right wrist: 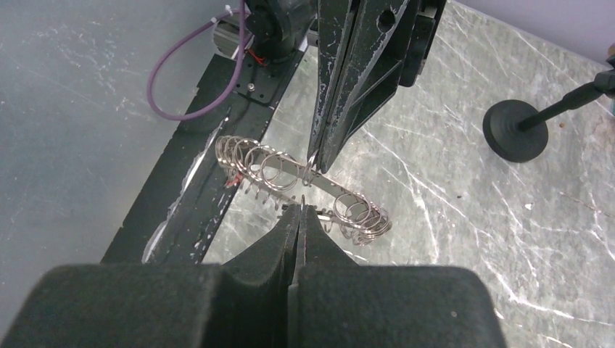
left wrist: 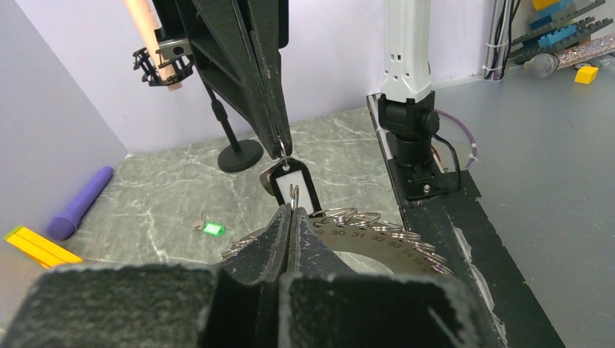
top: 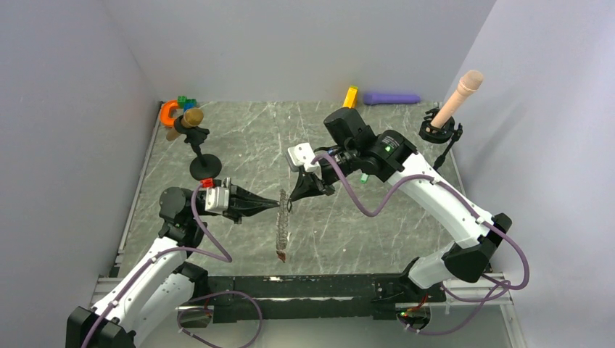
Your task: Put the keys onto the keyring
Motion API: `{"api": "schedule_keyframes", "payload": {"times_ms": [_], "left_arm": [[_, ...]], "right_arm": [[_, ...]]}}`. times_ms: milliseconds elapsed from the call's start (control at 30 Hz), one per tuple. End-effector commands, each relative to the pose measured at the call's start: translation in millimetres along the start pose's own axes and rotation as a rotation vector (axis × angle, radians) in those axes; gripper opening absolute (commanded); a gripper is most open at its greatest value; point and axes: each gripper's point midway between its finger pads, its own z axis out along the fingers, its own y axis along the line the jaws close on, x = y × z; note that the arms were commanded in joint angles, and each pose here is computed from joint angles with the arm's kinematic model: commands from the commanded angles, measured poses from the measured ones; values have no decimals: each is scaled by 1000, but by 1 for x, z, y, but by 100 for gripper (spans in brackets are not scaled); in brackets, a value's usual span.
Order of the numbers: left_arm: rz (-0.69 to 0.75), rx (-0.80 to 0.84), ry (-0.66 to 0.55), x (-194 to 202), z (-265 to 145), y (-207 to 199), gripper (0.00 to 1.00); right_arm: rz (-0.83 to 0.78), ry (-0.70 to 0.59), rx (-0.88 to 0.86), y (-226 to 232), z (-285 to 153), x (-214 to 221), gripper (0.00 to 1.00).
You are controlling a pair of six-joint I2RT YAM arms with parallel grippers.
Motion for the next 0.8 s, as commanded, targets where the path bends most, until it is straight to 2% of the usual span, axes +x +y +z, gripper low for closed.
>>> {"api": "schedule_keyframes", "payload": {"times_ms": [0,767], "left_arm": [[82,-7,-28,-22,5,6,0],[84,-17,-39,-23,7,7,0]], "right_arm": [[-43,-18,28,-7,0,-13,0],[-28,-3,23,-7,8,-5,0]]}}
